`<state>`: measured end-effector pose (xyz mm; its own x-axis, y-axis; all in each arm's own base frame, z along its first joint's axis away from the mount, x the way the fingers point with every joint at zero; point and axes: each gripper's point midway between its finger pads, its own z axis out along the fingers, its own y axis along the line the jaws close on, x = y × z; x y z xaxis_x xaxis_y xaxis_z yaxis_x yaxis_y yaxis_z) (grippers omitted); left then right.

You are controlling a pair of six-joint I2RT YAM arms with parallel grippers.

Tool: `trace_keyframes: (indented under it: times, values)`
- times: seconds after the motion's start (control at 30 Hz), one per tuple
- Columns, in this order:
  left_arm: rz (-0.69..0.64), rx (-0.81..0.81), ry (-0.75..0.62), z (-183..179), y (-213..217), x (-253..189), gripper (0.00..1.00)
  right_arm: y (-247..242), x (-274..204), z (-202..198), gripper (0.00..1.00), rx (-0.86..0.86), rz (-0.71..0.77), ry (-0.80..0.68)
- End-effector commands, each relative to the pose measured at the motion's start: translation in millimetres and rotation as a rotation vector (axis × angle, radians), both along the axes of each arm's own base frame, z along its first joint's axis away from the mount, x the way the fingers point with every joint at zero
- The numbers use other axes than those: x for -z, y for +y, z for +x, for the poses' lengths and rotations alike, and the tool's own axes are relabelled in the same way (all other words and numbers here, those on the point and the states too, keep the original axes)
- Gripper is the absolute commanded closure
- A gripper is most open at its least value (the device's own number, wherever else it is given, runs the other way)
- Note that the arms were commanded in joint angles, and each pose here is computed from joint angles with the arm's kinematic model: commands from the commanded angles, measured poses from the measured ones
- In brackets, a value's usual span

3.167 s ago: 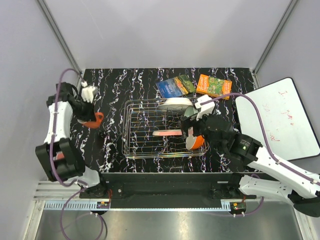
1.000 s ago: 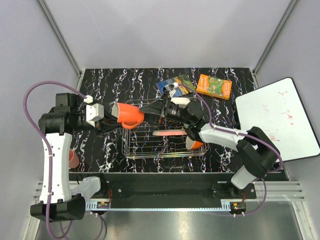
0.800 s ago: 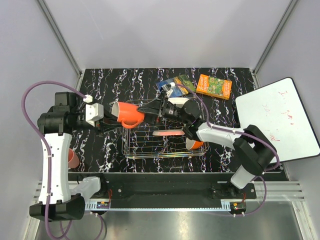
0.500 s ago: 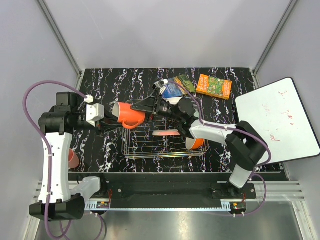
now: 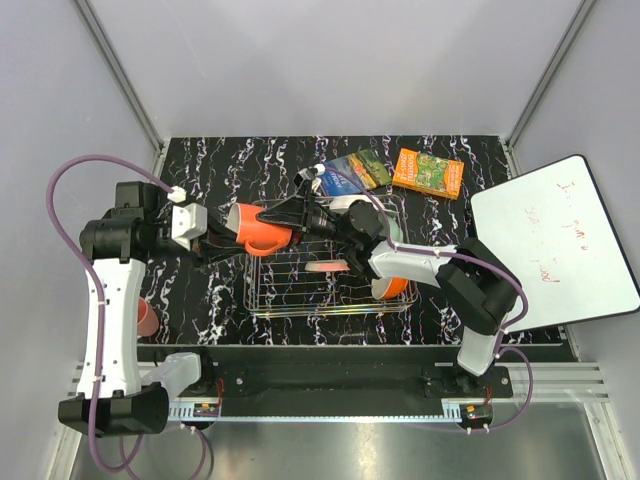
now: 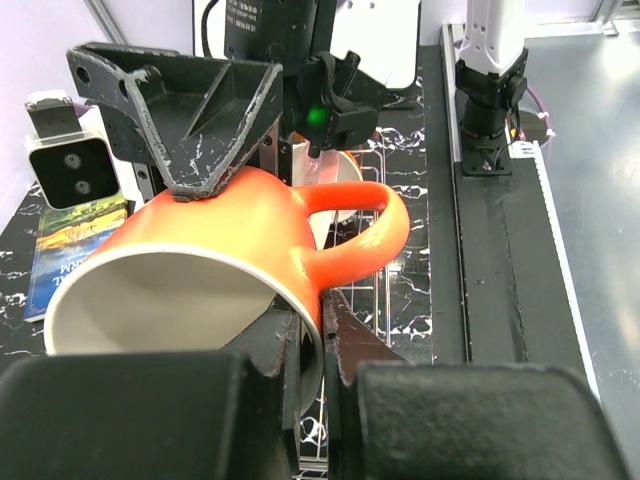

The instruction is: Load the mixed dishes into the dish rack

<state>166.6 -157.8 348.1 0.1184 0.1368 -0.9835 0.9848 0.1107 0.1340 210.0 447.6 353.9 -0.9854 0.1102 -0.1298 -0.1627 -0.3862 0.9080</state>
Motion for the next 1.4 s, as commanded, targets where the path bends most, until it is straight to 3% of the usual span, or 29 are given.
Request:
trace_keyframes:
  times: [0.0, 0.07, 0.1, 0.2, 0.3, 0.37, 0.43, 0.53, 0.6, 0.73, 0.77, 0.8, 0.87, 0.9, 0.97, 1.03, 1.2, 1.3, 1.37]
  values:
    - [-0.215, 0.111, -0.093, -17.7, -11.0, -43.3, 1.00, -17.2, -47.4, -33.4, 0.23, -0.065, 0.133, -0.118]
    - [-0.215, 0.093, -0.097, -14.4, -8.3, -41.1, 1.00, -18.4, -46.9, -34.4, 0.35, -0.071, 0.131, -0.115]
    - [-0.213, 0.081, -0.104, -12.7, -6.6, -40.2, 1.00, -20.0, -44.9, -34.0, 0.47, -0.069, 0.127, -0.110]
    - [-0.210, 0.056, -0.113, -4.9, -2.1, -34.5, 1.00, -25.3, -43.8, -32.7, 0.68, -0.060, 0.122, -0.092]
    - [-0.196, 0.044, -0.106, 1.9, -0.4, -22.4, 1.00, -29.7, -45.8, -29.7, 0.79, -0.046, 0.112, -0.090]
    - [-0.164, 0.022, -0.091, 9.1, 2.5, -10.4, 0.91, -32.8, -46.7, -27.0, 0.91, -0.031, 0.097, -0.085]
    - [-0.149, -0.004, -0.054, 15.4, 6.5, -3.1, 0.70, -35.0, -45.0, -22.9, 0.99, -0.013, 0.080, -0.087]
    - [-0.137, -0.043, -0.006, 24.8, 13.0, 9.7, 0.69, -36.6, -41.2, -18.1, 1.00, 0.012, 0.042, -0.081]
    - [-0.116, -0.063, 0.010, 27.0, 16.2, 18.1, 0.52, -36.1, -38.1, -12.7, 1.00, 0.032, 0.004, -0.090]
    - [-0.110, -0.085, 0.014, 28.5, 20.2, 27.6, 0.44, -32.0, -28.1, -9.5, 1.00, 0.056, -0.089, -0.107]
    - [-0.112, -0.093, 0.012, 28.9, 21.6, 27.0, 0.36, -31.1, -23.4, -7.5, 1.00, 0.061, -0.120, -0.092]
    - [-0.117, -0.095, 0.015, 28.4, 21.8, 27.2, 0.17, -29.9, -20.8, -6.4, 1.00, 0.065, -0.136, -0.092]
    - [-0.118, -0.109, 0.002, 27.0, 23.9, 26.5, 0.12, -27.6, -11.4, -2.4, 1.00, 0.076, -0.199, -0.089]
    - [-0.117, -0.114, 0.000, 26.5, 24.6, 26.0, 0.01, -27.4, -6.2, 1.8, 1.00, 0.094, -0.230, -0.117]
    - [-0.120, -0.147, 0.002, 28.0, 30.2, 21.6, 0.01, -26.9, 2.0, 8.7, 1.00, 0.117, -0.321, -0.111]
    - [-0.128, -0.178, 0.007, 28.7, 35.2, 15.2, 0.01, -27.2, 8.6, 18.4, 1.00, 0.174, -0.401, -0.193]
    - [-0.106, -0.295, 0.012, 36.3, 56.4, 3.5, 0.01, -39.2, 31.1, 48.7, 1.00, 0.291, -0.746, -0.335]
    - [-0.073, -0.368, 0.075, 45.9, 70.9, 0.1, 0.01, -47.9, 42.9, 69.1, 1.00, 0.348, -0.918, -0.399]
    - [-0.062, -0.453, 0.210, 60.3, 85.5, 5.0, 0.01, -53.5, 55.3, 83.7, 1.00, 0.381, -1.031, -0.412]
